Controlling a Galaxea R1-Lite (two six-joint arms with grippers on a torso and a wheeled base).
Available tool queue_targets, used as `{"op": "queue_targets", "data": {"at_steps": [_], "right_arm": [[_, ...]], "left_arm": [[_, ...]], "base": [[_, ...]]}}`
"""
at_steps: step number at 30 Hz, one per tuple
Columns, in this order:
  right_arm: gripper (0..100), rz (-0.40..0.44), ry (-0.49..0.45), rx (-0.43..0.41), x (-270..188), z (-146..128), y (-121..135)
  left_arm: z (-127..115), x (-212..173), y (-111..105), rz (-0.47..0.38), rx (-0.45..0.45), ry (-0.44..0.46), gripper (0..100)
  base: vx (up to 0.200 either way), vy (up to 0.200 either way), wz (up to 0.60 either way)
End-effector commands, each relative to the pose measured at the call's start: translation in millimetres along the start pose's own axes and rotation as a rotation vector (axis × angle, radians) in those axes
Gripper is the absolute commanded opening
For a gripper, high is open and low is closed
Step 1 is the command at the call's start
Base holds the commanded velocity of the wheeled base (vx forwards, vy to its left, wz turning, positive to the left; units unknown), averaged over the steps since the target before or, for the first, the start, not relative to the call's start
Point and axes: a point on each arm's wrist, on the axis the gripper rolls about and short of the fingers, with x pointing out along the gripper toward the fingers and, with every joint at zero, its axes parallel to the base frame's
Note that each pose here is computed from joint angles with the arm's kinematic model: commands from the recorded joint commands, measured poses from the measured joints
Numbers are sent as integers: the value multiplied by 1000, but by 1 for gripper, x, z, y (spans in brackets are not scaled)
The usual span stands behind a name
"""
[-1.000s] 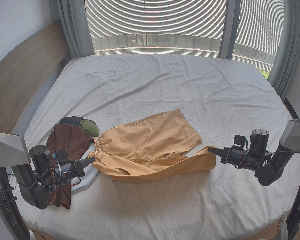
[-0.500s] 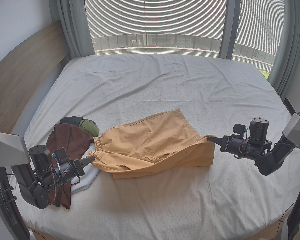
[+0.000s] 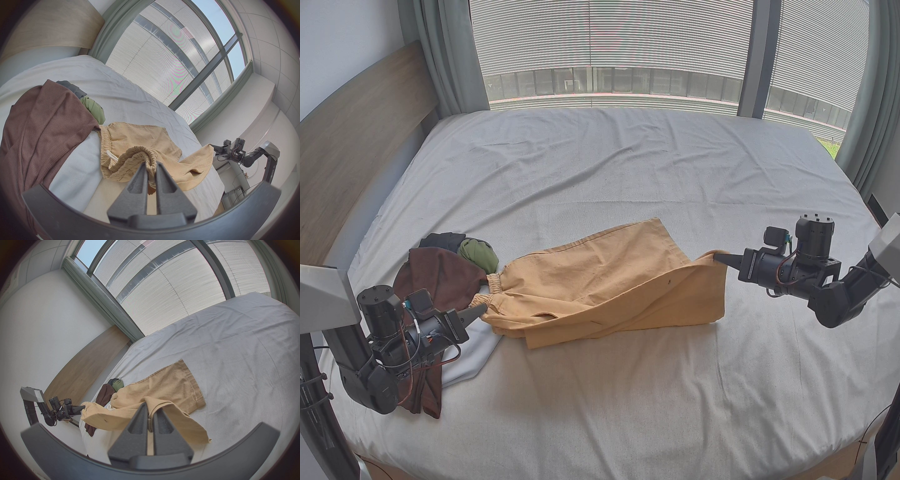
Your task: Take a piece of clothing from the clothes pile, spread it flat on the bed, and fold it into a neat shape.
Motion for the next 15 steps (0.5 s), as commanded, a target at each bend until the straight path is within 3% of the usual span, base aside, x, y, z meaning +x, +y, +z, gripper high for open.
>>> {"op": "queue_targets", "data": {"at_steps": [1,15], "right_arm": [[0,10,-27,-17,6,14,2],[0,11,-29,-20,38,41,-7]], "left_arm": [[0,2,-1,-4,-14,-1,0],[9,11,2,22,-67,-60,0]], "base": [[0,0,0],[0,0,0]]}}
